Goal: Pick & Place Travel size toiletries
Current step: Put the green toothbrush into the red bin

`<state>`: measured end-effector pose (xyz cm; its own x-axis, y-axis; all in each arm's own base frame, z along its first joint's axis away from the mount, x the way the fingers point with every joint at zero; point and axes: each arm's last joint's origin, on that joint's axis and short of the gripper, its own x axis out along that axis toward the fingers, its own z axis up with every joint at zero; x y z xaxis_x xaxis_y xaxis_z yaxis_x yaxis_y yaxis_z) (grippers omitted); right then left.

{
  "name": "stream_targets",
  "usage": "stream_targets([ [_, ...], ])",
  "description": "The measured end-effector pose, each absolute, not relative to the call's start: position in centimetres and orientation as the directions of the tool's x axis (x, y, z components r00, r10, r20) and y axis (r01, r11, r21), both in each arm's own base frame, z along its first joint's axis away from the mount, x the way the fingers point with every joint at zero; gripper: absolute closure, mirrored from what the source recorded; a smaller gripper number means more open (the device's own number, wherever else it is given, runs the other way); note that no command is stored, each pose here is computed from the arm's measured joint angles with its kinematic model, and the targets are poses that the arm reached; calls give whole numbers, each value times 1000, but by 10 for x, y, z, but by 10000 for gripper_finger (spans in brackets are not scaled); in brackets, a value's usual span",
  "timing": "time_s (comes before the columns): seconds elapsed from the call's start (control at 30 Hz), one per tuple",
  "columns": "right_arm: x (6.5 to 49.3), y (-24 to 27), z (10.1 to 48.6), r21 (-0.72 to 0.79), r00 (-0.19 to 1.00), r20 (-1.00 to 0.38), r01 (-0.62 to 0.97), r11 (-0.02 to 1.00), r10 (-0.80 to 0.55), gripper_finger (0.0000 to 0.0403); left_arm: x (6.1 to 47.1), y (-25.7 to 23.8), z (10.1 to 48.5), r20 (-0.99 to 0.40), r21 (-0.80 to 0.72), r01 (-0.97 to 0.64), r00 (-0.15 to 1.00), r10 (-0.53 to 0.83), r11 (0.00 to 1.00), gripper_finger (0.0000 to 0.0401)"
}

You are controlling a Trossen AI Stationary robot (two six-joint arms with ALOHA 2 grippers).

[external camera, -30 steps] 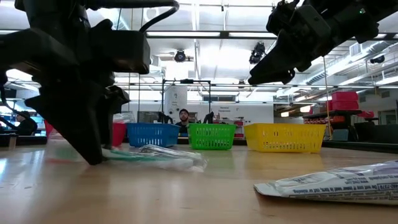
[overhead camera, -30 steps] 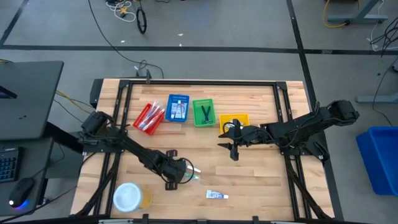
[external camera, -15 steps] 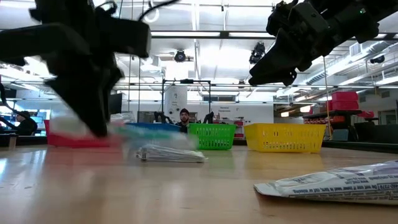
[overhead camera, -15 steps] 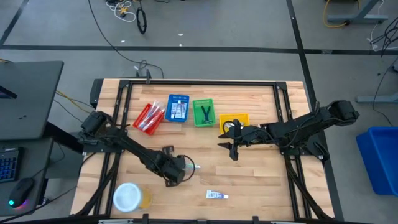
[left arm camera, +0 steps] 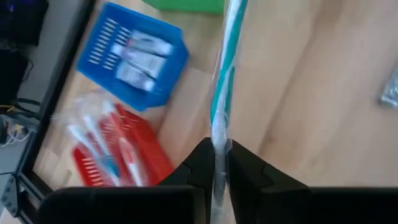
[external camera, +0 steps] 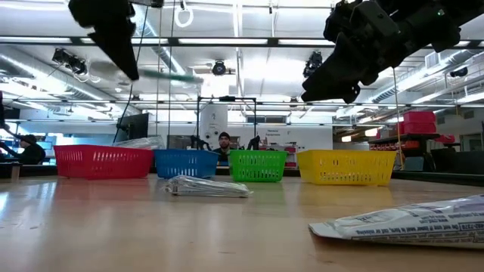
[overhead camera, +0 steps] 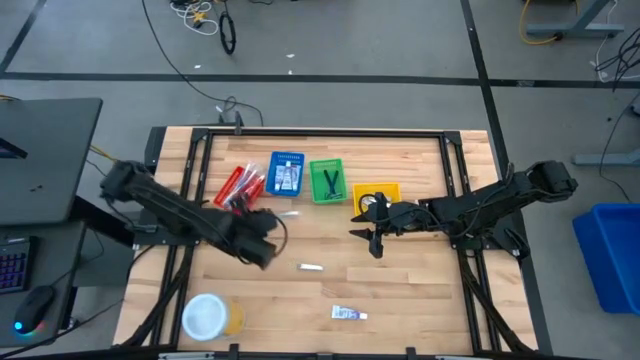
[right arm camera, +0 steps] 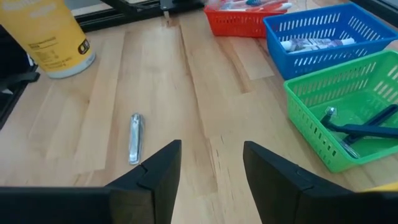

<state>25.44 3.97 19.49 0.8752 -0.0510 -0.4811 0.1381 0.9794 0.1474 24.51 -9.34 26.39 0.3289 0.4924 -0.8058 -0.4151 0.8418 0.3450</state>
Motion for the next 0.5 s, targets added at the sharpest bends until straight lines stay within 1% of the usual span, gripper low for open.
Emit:
stream_targets([
  [0.1,255,40,195,148,876,-479,138,979,-51,220,228,-75,279,-771,314,-481,375,516,819,368],
  [0.23,255,40,195,149,878,-476,137,979,-50,224,201,-46,284,-736,267,-577,396,550,772,370],
  [0.33,255,40,195,149,879,-475,137,979,-51,224,179,-26,274,-729,213,-666,379,570,715,365],
  [0.5,255,40,196,150,880,-473,137,979,-51,220,155,-4,243,-686,107,-761,409,602,640,365],
])
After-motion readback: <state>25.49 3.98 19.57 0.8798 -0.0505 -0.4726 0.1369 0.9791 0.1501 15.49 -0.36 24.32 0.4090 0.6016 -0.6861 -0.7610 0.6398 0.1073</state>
